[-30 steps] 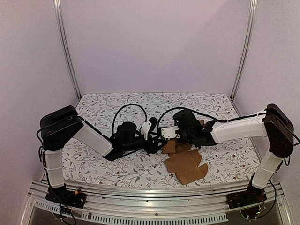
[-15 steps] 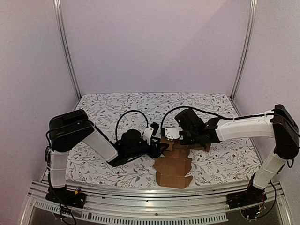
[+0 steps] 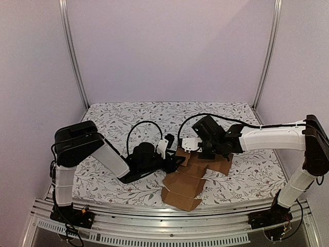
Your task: Fold the paper box
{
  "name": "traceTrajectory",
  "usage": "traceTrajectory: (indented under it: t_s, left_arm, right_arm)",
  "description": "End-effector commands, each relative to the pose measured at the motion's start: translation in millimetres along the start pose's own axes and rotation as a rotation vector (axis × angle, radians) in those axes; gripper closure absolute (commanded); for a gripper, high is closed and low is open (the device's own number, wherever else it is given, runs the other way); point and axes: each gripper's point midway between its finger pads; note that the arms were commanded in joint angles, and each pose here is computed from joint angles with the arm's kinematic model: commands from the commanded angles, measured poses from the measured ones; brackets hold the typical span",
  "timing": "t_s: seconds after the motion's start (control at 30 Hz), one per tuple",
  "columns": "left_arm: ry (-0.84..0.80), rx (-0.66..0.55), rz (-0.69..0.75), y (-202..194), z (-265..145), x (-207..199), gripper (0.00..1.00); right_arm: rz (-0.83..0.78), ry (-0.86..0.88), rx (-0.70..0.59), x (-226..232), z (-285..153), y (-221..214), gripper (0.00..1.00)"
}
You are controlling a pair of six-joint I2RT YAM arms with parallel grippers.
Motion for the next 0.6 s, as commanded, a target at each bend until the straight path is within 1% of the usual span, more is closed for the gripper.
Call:
traceTrajectory:
  t_s: [0.0,0.07,0.27,0.43,0.57]
  left_arm:
    - [-0.018,-0.002,0.02,-4.0,-4.4,-7.3,0.42]
    - [-0.013,0.006,0.02,-6.3,-6.4,-6.4,0.42]
    - [-0.008,-0.011,0.016,-2.8,-7.4,-4.4,0.44]
    - [0.014,-0.046,0.048,12.3,-2.9,2.5,0.44]
    - [0.078,-0.069,0.077,22.4,4.7,17.3,0.44]
  right_arm:
    - [0.028,0.032,-0.012,1.5,-6.0,7.2,0.96]
    - [0.029,0.037,-0.015,2.4,-5.9,8.4,1.0]
    - [0.027,0.022,-0.023,-3.7,-8.6,13.0,1.0]
    - [-0.017,-0.083,-0.059,-25.7,-9.5,26.8,1.0]
    - [-0.094,-0.197,-0.11,-41.5,-0.5,45.9,1.0]
Point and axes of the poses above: each gripper's point midway between its finger pads, its own z axis out along the fingers, its own x axis along the line the jaws close on, y = z × x, and after that the axes turned 11 degrees about z, right-handed
